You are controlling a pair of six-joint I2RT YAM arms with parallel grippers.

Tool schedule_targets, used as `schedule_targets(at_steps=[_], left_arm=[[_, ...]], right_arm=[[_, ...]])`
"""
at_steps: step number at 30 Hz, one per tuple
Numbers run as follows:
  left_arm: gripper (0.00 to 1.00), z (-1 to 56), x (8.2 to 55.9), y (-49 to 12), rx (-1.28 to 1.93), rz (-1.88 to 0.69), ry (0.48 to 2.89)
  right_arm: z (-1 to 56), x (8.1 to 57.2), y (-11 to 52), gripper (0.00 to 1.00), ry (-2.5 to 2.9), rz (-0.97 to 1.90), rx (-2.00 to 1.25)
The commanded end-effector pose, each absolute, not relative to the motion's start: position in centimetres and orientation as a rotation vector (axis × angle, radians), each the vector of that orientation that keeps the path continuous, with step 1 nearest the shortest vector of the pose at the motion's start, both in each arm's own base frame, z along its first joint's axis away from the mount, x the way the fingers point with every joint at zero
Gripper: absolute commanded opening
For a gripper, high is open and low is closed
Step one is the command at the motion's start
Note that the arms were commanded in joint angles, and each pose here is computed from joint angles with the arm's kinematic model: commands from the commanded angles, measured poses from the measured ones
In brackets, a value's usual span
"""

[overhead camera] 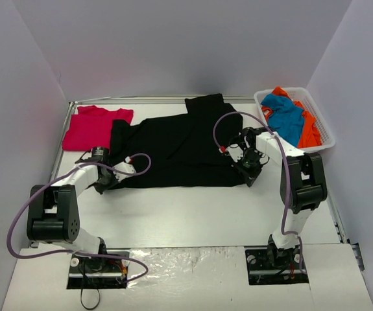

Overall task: Fold and stack the t-shirts
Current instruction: Fold the flattened tshirt in 1/3 of the way

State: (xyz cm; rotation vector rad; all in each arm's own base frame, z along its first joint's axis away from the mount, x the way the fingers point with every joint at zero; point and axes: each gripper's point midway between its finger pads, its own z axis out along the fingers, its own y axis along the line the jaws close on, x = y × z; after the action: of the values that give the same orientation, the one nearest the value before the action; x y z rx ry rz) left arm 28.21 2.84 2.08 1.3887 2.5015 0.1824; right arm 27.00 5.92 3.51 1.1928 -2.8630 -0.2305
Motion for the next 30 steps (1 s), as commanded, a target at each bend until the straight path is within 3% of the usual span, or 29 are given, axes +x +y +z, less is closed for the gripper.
schedule_targets(at_steps=[1, 12, 13, 14, 16, 30], left_arm=[[0.03, 3.4, 27.9, 2.9, 1.369, 0.185, 2.49], [0.02, 6.3, 27.0, 2.5, 1.394, 0.178, 2.443], [0.02, 6.2, 27.0, 2.6, 1.394, 0.176, 2.447], [0.03, 5.9, 26.9, 2.6, 1.39, 0.171, 2.455], [0.02, 5.7, 26.9, 2.5, 1.392, 0.169, 2.459], [0.02, 4.3, 26.2, 2.5, 1.373, 0.15, 2.488]], right_arm=[[5.7, 26.7, 4.0, 0.0, -2.913, -0.145, 1.16], [8.0, 25.5, 2.7, 0.02, -2.963, -0.146, 1.149], [7.8, 25.3, 3.0, 0.26, -2.953, -0.179, 1.149], [7.5, 25.1, 3.3, 0.4, -2.937, -0.21, 1.152], [6.9, 24.9, 4.2, 0.45, -2.908, -0.308, 1.174], [5.9, 28.8, 6.8, 0.47, -2.934, -0.481, 1.243]])
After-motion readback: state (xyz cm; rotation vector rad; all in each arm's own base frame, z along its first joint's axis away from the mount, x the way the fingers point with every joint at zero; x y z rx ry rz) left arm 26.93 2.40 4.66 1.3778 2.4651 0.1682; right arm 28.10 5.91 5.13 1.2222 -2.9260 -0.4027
